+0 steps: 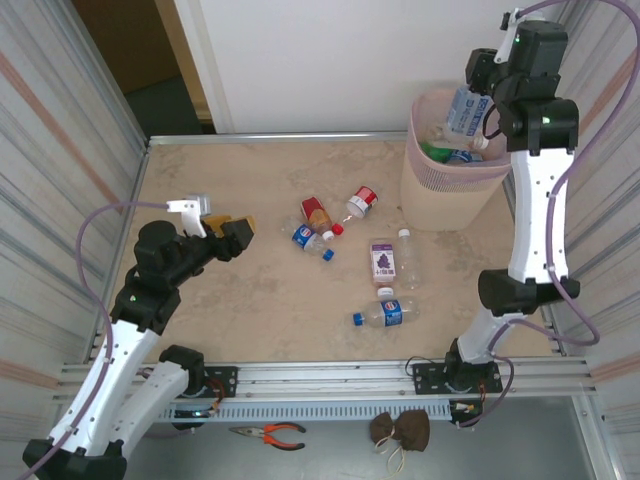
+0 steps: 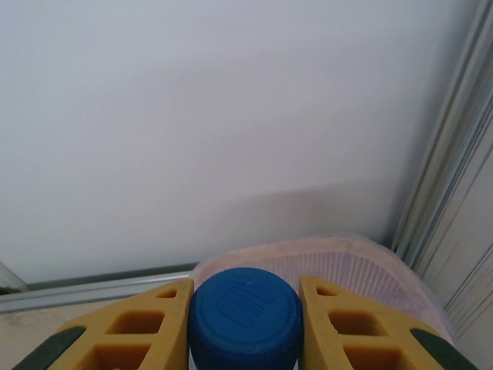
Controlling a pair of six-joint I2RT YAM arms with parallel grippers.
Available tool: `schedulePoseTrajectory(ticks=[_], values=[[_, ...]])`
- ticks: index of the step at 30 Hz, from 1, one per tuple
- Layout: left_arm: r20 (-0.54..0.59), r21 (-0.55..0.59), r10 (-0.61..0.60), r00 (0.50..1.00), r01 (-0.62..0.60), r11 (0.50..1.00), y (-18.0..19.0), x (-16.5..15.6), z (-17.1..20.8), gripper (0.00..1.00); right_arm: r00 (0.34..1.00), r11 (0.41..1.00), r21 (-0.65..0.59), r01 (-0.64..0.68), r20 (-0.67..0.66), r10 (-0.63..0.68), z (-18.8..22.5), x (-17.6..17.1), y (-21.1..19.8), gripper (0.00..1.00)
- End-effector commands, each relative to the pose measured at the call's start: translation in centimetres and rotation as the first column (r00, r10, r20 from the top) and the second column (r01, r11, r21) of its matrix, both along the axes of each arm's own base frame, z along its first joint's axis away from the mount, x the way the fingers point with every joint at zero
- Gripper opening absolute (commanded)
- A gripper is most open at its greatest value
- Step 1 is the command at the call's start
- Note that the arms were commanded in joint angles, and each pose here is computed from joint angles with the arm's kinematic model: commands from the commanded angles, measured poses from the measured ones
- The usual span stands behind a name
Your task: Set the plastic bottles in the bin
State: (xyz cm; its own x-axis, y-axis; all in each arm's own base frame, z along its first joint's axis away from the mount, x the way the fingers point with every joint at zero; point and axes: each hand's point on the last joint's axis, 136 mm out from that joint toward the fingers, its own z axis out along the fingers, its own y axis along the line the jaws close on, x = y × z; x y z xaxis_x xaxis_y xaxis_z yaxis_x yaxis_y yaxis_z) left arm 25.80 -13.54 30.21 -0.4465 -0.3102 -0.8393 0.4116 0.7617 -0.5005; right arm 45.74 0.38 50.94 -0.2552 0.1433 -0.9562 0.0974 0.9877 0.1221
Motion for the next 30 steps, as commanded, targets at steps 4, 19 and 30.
schedulePoseTrajectory(ticks=[4, 19, 30], values=[[0.037, -0.029, 0.003, 0.999, -0.002, 1.0, 0.2, -0.5, 1.8, 0.73, 0.984, 0.99, 0.102, -0.096, -0.142, 0.11, -5.1, 2.8, 0.4, 0.26], [0.007, -0.041, 0.0, 1.0, 0.001, 0.999, 0.0, -0.1, 1.1, 0.73, 0.854, 0.96, 0.202, -0.193, -0.448, 0.266, -17.1, 5.7, 2.7, 0.27], [-0.014, -0.043, -0.004, 1.0, 0.003, 0.999, -0.1, 0.1, 0.6, 0.73, 0.765, 0.939, 0.229, -0.258, -0.545, 0.343, -23.7, 8.0, 4.9, 0.3]])
